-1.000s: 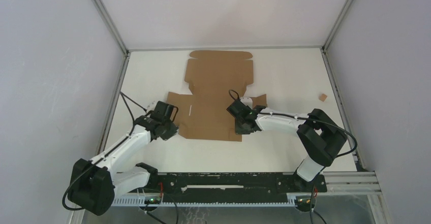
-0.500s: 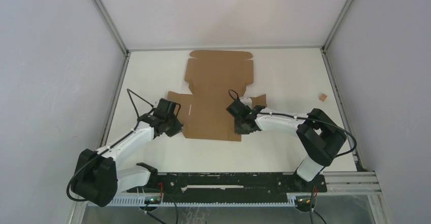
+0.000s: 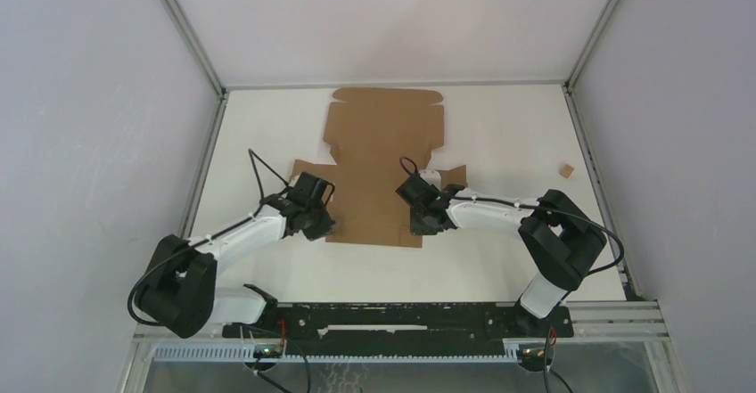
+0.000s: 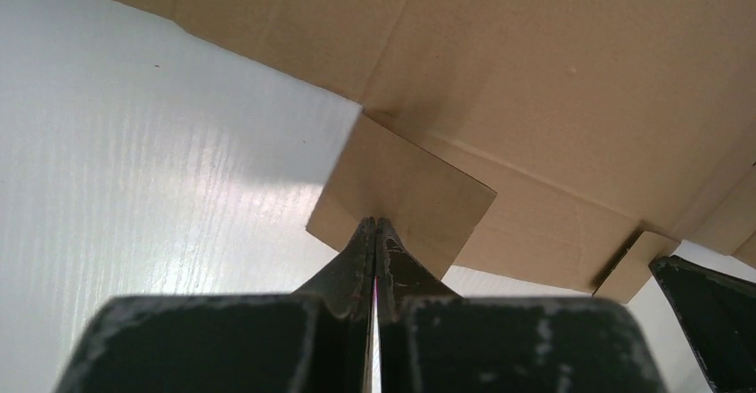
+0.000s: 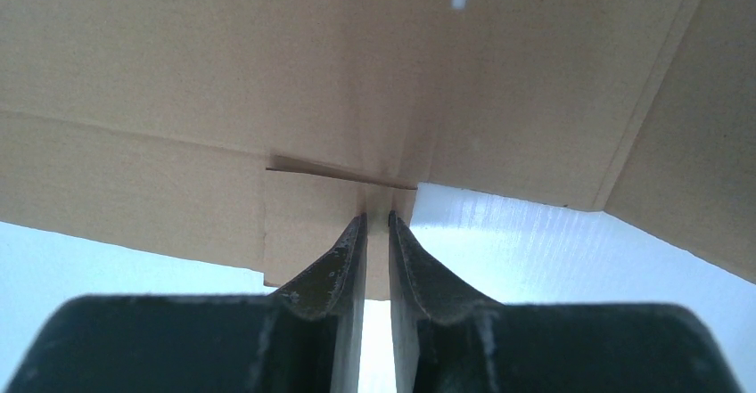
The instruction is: Fold the paper box
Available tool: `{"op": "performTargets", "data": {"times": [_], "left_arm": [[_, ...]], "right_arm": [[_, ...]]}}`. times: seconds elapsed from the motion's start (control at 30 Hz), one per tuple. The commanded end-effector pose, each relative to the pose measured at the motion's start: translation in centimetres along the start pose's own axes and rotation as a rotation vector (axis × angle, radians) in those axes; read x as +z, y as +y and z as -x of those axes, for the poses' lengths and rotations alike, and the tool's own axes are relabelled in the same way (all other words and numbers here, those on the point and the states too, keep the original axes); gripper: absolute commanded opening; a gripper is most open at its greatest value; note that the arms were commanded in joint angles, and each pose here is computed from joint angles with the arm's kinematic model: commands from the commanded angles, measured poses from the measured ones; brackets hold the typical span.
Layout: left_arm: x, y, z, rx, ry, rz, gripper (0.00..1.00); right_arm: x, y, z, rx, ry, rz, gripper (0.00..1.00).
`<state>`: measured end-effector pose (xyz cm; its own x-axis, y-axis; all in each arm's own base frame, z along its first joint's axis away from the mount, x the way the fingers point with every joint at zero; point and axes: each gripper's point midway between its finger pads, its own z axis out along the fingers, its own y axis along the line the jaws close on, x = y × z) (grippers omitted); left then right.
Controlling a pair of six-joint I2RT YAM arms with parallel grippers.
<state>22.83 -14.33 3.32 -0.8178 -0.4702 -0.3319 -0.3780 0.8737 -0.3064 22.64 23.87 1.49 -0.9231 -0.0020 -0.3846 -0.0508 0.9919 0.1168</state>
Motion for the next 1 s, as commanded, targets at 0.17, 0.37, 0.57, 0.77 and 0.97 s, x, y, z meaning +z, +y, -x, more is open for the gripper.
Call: {"op": "performTargets", "data": {"times": [0.17, 0.37, 0.57, 0.77, 0.97], "left_arm": [[0.5, -2.8, 1.6, 0.026, -0.033, -0.04, 0.0], [1.2, -3.3, 1.5, 0.034, -0.023, -0.043, 0.0], [2.0, -3.9, 0.7, 0.054, -0.002, -0.039, 0.0], [3.0, -3.8, -0.5, 0.066, 0.028, -0.033, 0.0], [3.6, -3.5, -1.4, 0.069, 0.047, -0.027, 0.0]], "right_arm": [[0.4, 0.5, 0.2, -0.015, 0.003, 0.017, 0.22], [0.5, 0.5, 0.3, -0.015, 0.006, 0.02, 0.22], [0.4, 0.6, 0.4, -0.017, 0.005, 0.03, 0.23], [0.2, 0.8, 0.5, -0.024, -0.002, 0.037, 0.23], [-0.2, 1.2, 0.7, -0.052, -0.011, 0.022, 0.24]]}}
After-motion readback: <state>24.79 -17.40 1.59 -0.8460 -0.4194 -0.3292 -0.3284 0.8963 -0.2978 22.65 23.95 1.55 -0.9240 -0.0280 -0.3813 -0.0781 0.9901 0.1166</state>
